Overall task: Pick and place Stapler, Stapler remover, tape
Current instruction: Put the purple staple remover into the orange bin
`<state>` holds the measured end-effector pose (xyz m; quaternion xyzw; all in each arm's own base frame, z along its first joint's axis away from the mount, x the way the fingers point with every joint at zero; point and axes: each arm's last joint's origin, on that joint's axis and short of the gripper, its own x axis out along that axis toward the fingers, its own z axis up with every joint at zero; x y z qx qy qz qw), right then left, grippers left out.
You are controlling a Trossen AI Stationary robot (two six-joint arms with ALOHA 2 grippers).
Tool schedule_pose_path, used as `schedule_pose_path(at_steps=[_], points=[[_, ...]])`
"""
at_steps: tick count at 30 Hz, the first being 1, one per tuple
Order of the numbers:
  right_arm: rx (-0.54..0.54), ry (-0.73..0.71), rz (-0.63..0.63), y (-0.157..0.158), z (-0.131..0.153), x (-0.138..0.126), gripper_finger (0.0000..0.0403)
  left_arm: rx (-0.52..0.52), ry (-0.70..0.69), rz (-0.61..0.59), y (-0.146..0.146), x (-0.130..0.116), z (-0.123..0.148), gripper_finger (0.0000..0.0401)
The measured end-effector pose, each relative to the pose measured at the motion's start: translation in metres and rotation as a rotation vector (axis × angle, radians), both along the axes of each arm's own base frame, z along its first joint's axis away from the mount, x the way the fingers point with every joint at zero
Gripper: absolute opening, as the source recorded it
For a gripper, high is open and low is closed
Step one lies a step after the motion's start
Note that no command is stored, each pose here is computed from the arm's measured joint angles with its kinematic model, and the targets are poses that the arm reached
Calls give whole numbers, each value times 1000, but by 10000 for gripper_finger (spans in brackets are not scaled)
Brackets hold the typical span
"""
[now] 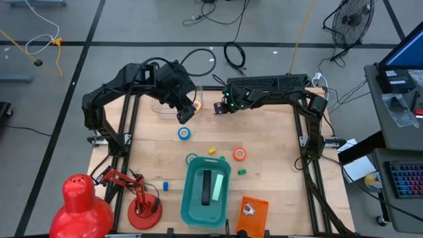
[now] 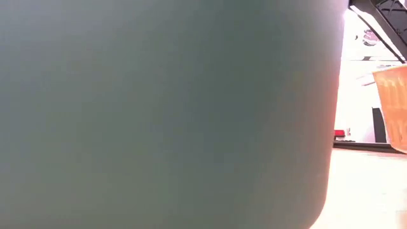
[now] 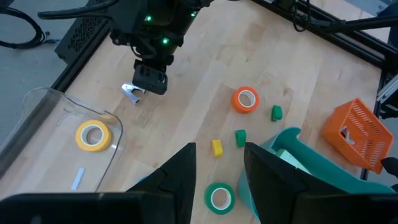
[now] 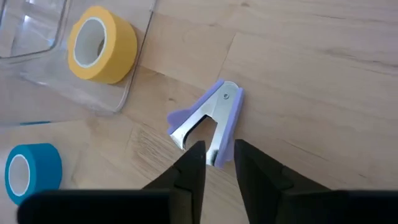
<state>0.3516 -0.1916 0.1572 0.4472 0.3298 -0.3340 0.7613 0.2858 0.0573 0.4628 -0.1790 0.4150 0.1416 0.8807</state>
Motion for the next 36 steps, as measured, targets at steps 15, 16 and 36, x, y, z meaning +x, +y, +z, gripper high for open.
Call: schedule_pose_path(at_steps=[15, 16, 36], points=[[45, -11, 20, 1, -1, -1, 50, 4, -12, -6, -1, 1, 1, 136], [46, -13, 17, 1, -1, 0, 50, 4, -13, -8, -2, 1, 1, 136], [140, -27, -19, -2, -21, 4, 49, 7, -11, -26, -17, 4, 1, 136]])
